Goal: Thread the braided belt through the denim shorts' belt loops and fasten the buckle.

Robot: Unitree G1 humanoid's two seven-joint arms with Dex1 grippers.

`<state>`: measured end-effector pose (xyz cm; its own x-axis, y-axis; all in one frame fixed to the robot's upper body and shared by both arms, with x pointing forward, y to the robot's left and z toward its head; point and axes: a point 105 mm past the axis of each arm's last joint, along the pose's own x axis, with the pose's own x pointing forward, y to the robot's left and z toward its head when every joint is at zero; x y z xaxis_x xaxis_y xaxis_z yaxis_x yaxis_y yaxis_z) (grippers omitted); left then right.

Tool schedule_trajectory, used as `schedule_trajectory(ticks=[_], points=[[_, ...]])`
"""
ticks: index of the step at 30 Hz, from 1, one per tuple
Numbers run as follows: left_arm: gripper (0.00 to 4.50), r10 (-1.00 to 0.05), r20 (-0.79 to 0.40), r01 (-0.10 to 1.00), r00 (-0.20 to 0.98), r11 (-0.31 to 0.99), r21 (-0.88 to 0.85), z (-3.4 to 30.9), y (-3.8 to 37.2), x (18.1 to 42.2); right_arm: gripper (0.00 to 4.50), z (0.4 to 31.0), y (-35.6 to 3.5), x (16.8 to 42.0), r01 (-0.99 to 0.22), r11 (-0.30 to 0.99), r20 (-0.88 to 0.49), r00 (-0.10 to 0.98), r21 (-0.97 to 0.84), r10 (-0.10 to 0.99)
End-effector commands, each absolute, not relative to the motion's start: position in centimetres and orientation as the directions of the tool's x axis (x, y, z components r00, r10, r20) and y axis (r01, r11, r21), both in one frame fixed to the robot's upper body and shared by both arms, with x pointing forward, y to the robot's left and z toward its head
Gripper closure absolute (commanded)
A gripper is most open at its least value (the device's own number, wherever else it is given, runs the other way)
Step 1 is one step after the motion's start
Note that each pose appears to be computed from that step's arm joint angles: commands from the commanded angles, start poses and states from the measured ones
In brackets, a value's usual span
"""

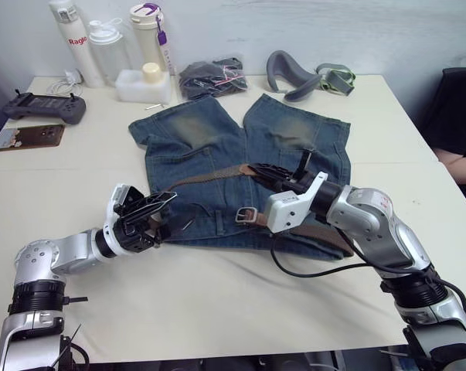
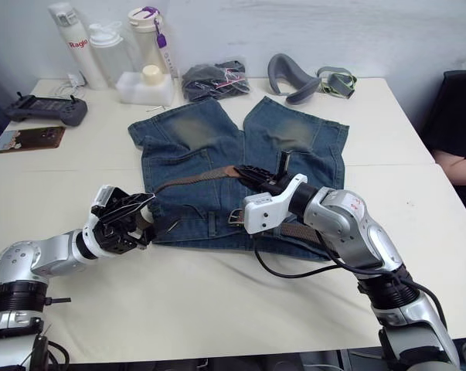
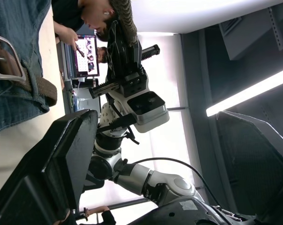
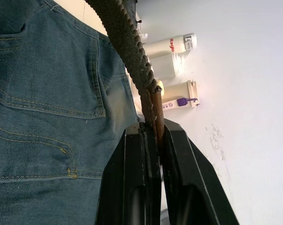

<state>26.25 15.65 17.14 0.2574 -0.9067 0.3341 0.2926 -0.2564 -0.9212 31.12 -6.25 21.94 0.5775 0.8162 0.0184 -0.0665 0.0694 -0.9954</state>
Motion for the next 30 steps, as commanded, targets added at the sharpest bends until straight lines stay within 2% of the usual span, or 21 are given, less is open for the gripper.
schedule_trajectory(ticks=[1, 8, 9, 11, 13, 17, 19, 21, 23, 24, 25, 27, 30], points=[[0.06, -0.900, 0.364, 0.342, 0.241, -0.272, -0.899, 18.0, 15.5, 25.9, 4.50, 23.9, -6.2, 30.3, -0.004, 0.112, 0.090, 0.563, -0.994, 0.822], [0.06, -0.869, 0.344, 0.352, 0.357, -0.216, -0.911, 17.2, 13.6, 27.9, 4.50, 23.9, -5.9, 30.1, -0.013, 0.117, 0.089, 0.558, -0.993, 0.825], [0.06, -0.875, 0.330, 0.356, 0.355, -0.199, -0.913, 17.2, 13.8, 27.6, 4.50, 23.8, -5.9, 30.1, -0.016, 0.117, 0.088, 0.560, -0.993, 0.824], [0.06, -0.935, 0.220, 0.369, 0.277, -0.108, -0.923, 16.8, 14.6, 25.2, 4.50, 23.7, -6.3, 30.2, -0.023, 0.118, 0.083, 0.572, -0.993, 0.816], [0.06, -0.940, 0.190, 0.374, 0.282, -0.075, -0.924, 17.2, 17.1, 24.2, 4.50, 23.7, -7.0, 30.3, -0.036, 0.129, 0.083, 0.592, -0.991, 0.802], [0.06, -0.917, 0.189, 0.577, 0.351, 0.053, -0.815, 19.4, 21.6, 23.9, 4.50, 23.6, -8.9, 31.0, -0.076, 0.175, 0.087, 0.640, -0.982, 0.763], [0.06, -0.905, 0.262, 0.711, 0.334, 0.059, -0.701, 24.8, 20.4, 27.3, 4.50, 23.4, -9.7, 31.3, -0.086, 0.179, 0.078, 0.660, -0.980, 0.747], [0.06, -0.889, 0.313, 0.789, 0.336, 0.084, -0.609, 28.4, 19.4, 29.1, 4.50, 23.4, -10.1, 31.6, -0.091, 0.184, 0.076, 0.672, -0.979, 0.737], [0.06, -0.822, 0.372, 0.846, 0.432, 0.226, -0.484, 30.4, 18.9, 31.6, 4.50, 23.4, -10.3, 31.8, -0.092, 0.187, 0.076, 0.678, -0.978, 0.731], [0.06, -0.733, 0.385, 0.810, 0.560, 0.389, -0.439, 31.2, 18.5, 34.1, 4.50, 23.5, -10.3, 31.8, -0.093, 0.189, 0.076, 0.679, -0.978, 0.730], [0.06, -0.655, 0.402, 0.765, 0.640, 0.492, -0.415, 31.9, 18.4, 35.5, 4.50, 23.5, -10.4, 31.8, -0.094, 0.189, 0.076, 0.680, -0.977, 0.730], [0.06, -0.578, 0.428, 0.719, 0.695, 0.569, -0.398, 32.7, 16.9, 36.8, 4.50, 23.5, -10.3, 31.9, -0.099, 0.196, 0.078, 0.681, -0.976, 0.728], [0.06, -0.521, 0.461, 0.688, 0.719, 0.630, -0.361, 32.7, 15.1, 37.2, 4.50, 23.5, -10.3, 31.9, -0.104, 0.202, 0.078, 0.683, -0.974, 0.726]])
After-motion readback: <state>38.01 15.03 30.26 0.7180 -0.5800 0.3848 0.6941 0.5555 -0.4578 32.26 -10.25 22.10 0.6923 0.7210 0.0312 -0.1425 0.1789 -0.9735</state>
